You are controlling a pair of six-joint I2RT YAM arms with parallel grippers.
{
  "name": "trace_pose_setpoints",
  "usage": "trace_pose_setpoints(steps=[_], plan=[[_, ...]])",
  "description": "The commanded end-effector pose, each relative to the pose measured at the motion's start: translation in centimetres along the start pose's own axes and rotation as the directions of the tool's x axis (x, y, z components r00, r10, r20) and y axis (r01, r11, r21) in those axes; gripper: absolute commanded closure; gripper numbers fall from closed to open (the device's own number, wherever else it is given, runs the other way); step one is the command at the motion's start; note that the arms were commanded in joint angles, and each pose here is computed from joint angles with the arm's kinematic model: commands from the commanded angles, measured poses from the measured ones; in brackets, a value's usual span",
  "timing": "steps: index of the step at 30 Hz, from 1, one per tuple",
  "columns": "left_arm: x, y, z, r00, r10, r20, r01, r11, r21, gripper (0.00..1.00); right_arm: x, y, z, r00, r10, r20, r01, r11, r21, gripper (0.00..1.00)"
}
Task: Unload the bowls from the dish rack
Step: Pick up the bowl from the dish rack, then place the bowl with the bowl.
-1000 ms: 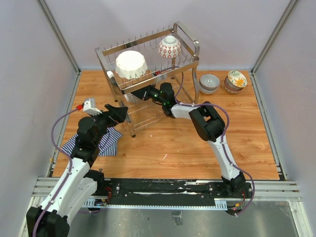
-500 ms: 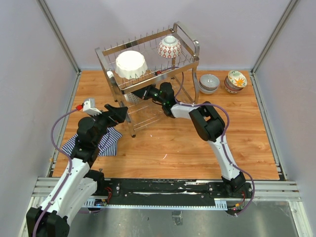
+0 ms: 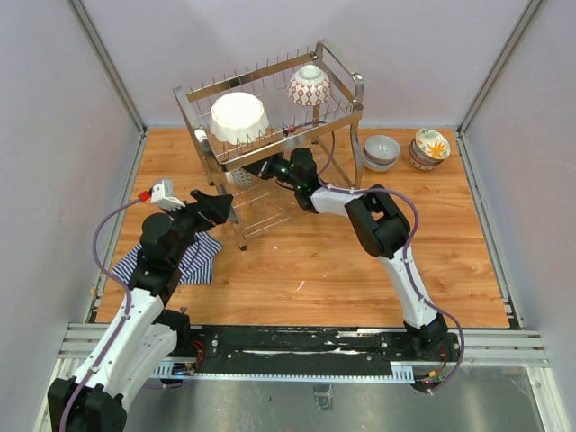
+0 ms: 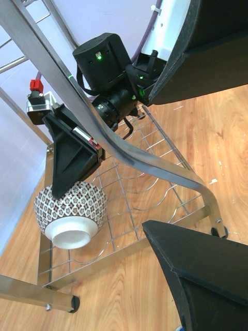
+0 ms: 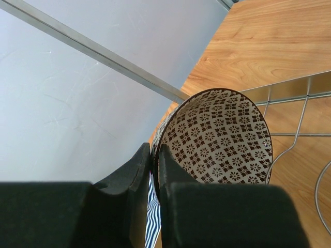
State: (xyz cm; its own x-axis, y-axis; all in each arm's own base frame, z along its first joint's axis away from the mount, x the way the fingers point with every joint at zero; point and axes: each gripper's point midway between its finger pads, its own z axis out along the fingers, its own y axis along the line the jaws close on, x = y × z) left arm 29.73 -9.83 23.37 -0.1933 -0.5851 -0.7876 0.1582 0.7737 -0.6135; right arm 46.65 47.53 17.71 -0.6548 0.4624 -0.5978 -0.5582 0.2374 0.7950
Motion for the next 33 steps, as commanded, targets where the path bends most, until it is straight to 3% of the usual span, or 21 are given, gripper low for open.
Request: trace_pose_setpoints(steps=[1,26,33], plan=[[-0.3,-0.3,-0.1,1.0,0.006,0.018,-0.006,1.0,0.01,0.0,-6.9,5.8,0.1,0.987,-0.034,0.156,0.054,0.991,-0.127,0.99],[-0.8,-0.5,-0.3,0.999,0.009,0.03,-0.009,1.0,0.01,0.0,-5.2,10.3,-2.1,0.993,-0.03,0.118,0.053,0.978,-0.202,0.99],[-0.9,-0.6,-0.1,1.0,0.008,0.029,-0.008,1.0,0.011,0.0,-3.0,11.2,-3.5,0.995,-0.046,0.091,0.063,0.978,-0.197,0.99]])
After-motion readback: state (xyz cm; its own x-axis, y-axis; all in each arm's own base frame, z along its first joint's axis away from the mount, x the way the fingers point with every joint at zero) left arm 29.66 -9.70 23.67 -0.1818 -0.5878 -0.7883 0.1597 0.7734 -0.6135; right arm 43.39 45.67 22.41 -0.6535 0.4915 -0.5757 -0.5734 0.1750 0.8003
